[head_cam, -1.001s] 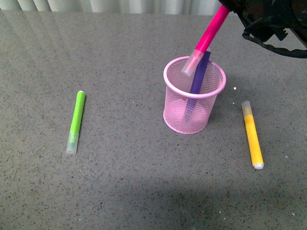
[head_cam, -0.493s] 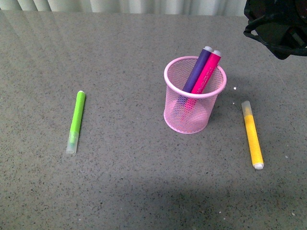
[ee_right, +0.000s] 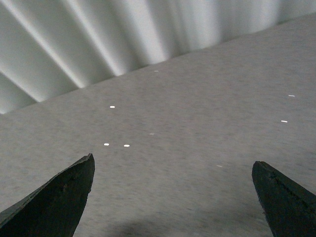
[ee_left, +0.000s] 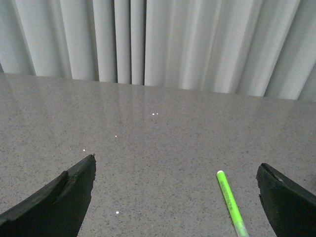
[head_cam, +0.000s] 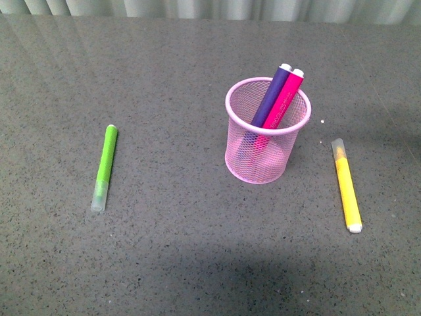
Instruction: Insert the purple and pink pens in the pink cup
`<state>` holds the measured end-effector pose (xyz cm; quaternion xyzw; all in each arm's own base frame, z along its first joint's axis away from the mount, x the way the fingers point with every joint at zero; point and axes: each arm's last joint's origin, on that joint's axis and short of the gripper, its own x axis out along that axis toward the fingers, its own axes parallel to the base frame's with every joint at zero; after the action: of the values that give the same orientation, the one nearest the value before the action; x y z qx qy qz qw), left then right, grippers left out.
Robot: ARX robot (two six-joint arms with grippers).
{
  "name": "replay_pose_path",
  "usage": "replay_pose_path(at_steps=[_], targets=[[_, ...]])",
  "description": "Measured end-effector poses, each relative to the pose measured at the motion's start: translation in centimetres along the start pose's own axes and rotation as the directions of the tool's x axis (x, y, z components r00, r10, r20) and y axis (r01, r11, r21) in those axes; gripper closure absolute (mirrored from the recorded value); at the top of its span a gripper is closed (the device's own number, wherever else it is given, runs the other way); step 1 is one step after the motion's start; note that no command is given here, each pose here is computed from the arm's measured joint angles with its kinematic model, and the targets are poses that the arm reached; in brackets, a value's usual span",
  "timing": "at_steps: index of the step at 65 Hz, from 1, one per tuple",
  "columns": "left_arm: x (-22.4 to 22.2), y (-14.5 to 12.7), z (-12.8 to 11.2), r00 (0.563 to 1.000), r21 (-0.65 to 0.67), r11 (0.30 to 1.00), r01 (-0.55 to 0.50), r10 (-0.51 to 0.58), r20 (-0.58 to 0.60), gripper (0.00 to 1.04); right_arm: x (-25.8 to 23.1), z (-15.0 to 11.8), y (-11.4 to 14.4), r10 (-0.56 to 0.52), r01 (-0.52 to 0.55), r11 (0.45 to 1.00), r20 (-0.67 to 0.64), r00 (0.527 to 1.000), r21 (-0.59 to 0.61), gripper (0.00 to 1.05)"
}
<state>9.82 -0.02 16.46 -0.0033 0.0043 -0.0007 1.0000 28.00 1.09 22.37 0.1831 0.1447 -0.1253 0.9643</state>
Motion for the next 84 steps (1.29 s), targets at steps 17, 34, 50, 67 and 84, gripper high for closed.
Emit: replay_pose_path(at_steps=[17,34,50,67,84], targets=[[0.0,0.0,0.0,1.000,0.000,1.000,0.000,0.000,0.000,0.08,-6.0,-3.8,-7.5,0.212,-0.194,0.970,0.124,0.969,-0.143,0.31],[0.0,0.0,0.0,1.000,0.000,1.000,0.000,0.000,0.000,0.08,-8.8,-5.5,-7.1,0.287,-0.194,0.910,0.221,0.932,-0.365,0.82],[0.0,0.0,0.0,1.000,0.000,1.000,0.000,0.000,0.000,0.08,-10.8,-7.4,-6.7,0.291,-0.191,0.903,0.222,0.931,-0.384,1.02],[0.0,0.0,0.0,1.000,0.000,1.000,0.000,0.000,0.000,0.08,-12.1,-7.7,-7.1,0.296,-0.187,0.905,0.249,0.922,-0.383,1.02],[0.0,0.0,0.0,1.000,0.000,1.000,0.000,0.000,0.000,0.08,-12.9,-7.7,-7.3,0.299,-0.188,0.904,0.254,0.920,-0.383,1.02]])
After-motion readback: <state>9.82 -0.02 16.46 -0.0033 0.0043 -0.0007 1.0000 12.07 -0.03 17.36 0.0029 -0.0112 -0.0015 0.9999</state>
